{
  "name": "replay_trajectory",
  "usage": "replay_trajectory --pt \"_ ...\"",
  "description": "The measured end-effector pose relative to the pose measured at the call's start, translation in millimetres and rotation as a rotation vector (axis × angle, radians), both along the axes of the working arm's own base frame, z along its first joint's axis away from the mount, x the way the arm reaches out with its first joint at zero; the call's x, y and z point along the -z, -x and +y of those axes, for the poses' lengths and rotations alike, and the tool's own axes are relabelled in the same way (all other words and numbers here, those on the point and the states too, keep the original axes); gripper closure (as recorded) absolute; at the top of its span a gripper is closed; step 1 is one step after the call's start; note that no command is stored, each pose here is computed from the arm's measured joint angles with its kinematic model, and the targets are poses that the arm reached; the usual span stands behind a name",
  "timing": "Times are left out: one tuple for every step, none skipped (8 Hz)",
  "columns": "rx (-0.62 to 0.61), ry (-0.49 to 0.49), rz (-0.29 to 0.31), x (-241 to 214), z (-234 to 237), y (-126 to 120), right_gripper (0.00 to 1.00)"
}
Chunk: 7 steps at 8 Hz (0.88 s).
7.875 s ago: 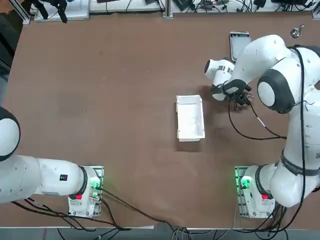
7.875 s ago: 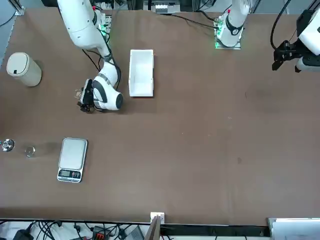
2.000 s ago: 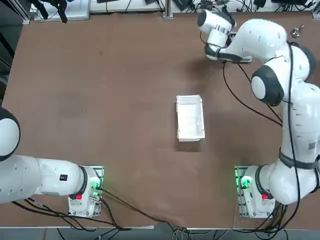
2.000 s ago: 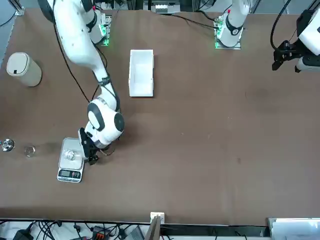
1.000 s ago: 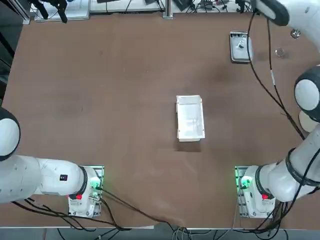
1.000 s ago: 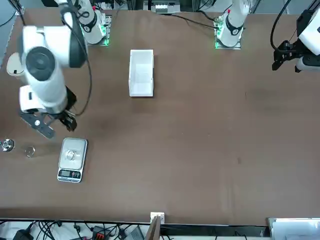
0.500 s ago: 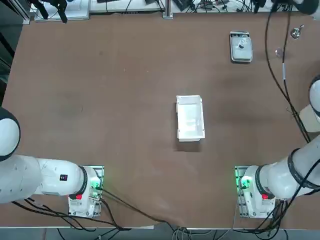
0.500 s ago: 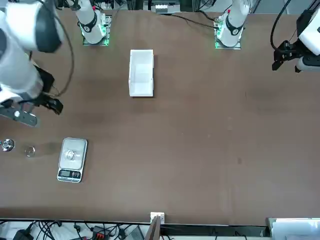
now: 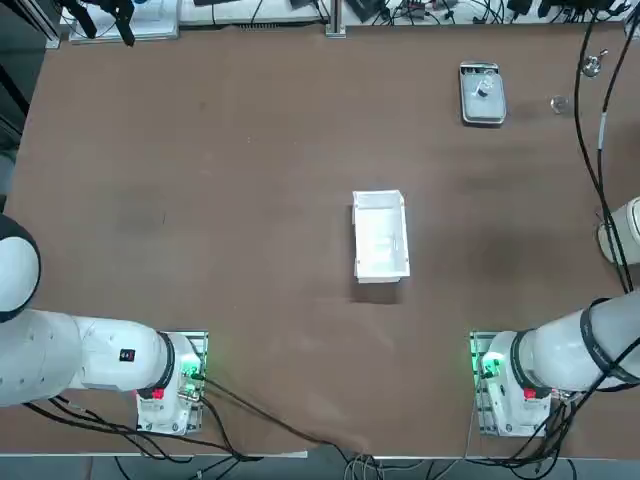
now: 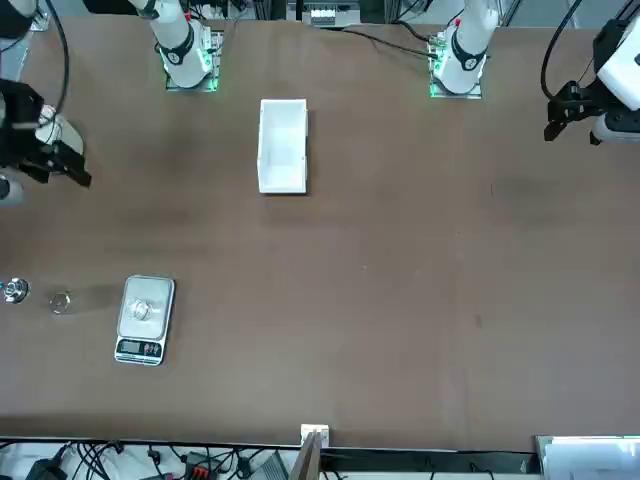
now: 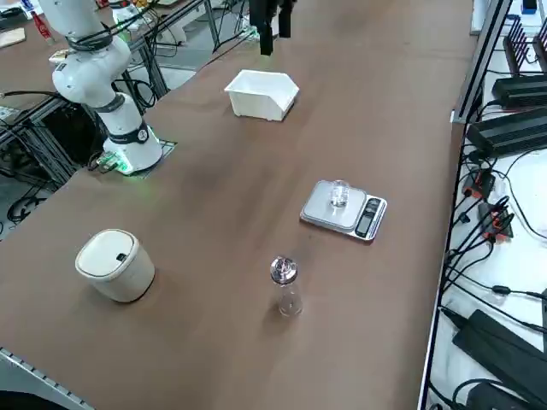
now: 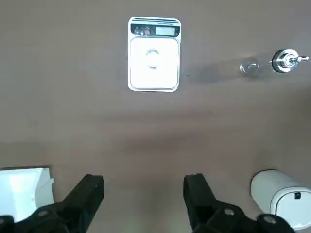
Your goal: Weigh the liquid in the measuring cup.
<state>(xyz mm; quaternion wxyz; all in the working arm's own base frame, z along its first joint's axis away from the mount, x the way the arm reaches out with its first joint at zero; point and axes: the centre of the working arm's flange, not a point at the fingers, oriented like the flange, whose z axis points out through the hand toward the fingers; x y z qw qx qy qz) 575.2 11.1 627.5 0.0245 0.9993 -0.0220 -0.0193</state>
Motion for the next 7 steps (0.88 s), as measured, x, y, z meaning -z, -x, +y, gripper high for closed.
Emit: replay_trajectory --pt "0.003 -0.010 0.007 -9 -9 9 0.00" --pt "-0.001 -0.017 0.014 -16 -18 18 0.00" --pt "-0.003 -0.033 0.020 -20 -25 28 0.00" --pt "-0.005 -0.050 0.025 -22 -30 40 0.00" --pt "-0.002 -0.059 0.031 -22 -34 52 0.00" --pt "-0.001 -0.063 0.032 -23 -35 61 0.00" --pt "-0.004 -0.065 0.028 -26 -34 68 0.00"
